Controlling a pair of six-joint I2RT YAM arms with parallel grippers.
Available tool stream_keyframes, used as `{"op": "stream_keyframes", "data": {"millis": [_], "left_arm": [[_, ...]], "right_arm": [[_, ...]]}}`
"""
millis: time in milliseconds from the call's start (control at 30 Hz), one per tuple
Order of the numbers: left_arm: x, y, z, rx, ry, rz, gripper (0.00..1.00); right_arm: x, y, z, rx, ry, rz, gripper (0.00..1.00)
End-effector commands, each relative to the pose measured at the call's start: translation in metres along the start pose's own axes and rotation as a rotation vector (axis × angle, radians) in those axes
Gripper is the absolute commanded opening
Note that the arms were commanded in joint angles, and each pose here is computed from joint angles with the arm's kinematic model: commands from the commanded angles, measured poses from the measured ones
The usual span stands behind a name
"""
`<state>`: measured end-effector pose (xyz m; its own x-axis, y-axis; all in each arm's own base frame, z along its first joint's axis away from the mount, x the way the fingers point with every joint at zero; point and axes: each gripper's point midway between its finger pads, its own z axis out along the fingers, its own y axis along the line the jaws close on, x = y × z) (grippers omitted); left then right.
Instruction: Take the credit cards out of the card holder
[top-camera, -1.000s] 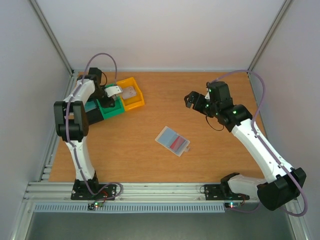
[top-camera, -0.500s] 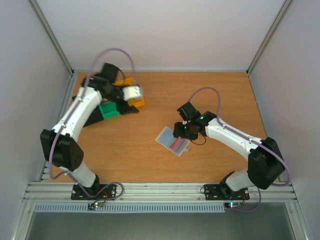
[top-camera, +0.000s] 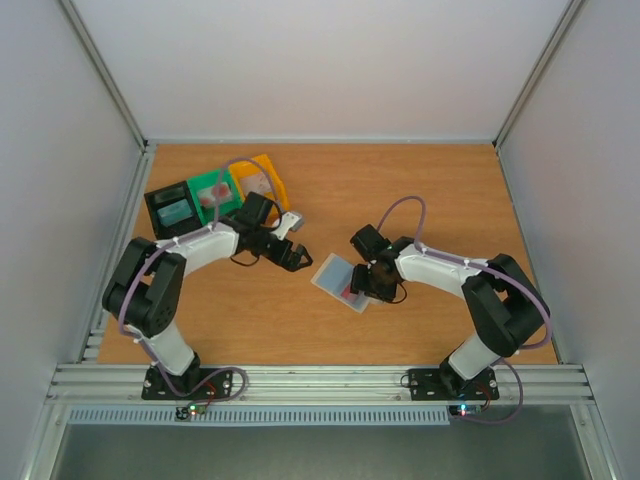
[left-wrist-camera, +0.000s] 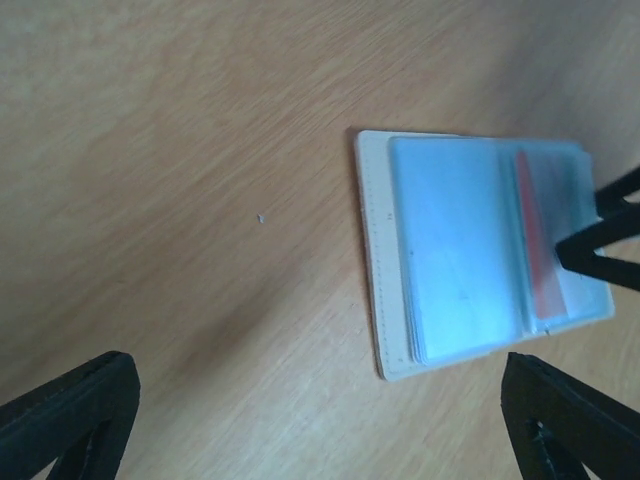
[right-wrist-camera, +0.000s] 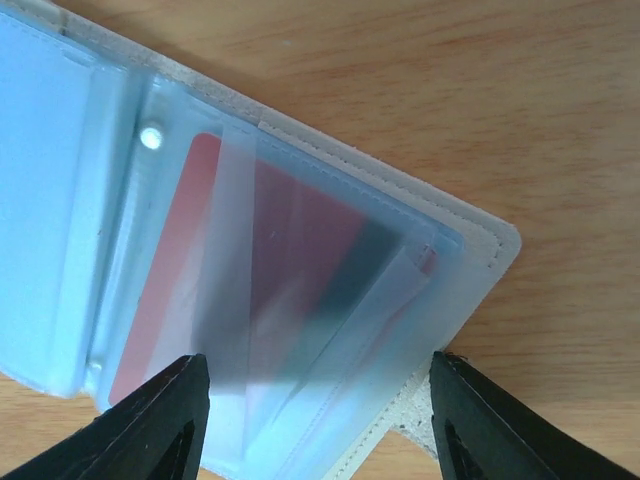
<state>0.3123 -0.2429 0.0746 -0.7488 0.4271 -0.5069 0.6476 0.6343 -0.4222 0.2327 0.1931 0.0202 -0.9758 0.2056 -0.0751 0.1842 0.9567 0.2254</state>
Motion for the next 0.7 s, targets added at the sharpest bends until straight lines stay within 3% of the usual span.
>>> {"op": "stream_keyframes", "data": {"millis": [0,167,300,500,667], "left_arm": [[-0.052,-0.007,0.002,-0.042,-0.32,-0.077,0.99],[-0.04,-0.009,0.003,-0.175,-0.419,-0.087,0.99],[-0.054,-0.035,-0.019,-0.174,-0.587,0.104,0.99],[-0.035,-0.045,-0.024,-0.157,-0.605,0.247,0.99],[0.006,-0.064,-0.023,-0.062,-0.562,0.375,0.99]], "right_arm": [[0.004,-0.027,0.001,0.148,0.026,-0.032,0.62],[-0.003,-0.028,0.005,0.139,0.061,-0.106,0.61],[-0.011,-0.028,0.01,0.156,0.054,-0.197,0.62],[-0.025,-0.012,0.007,0.128,0.042,-0.399,0.6],[-0.029,0.002,0.015,0.074,0.05,-0.513,0.58]]}}
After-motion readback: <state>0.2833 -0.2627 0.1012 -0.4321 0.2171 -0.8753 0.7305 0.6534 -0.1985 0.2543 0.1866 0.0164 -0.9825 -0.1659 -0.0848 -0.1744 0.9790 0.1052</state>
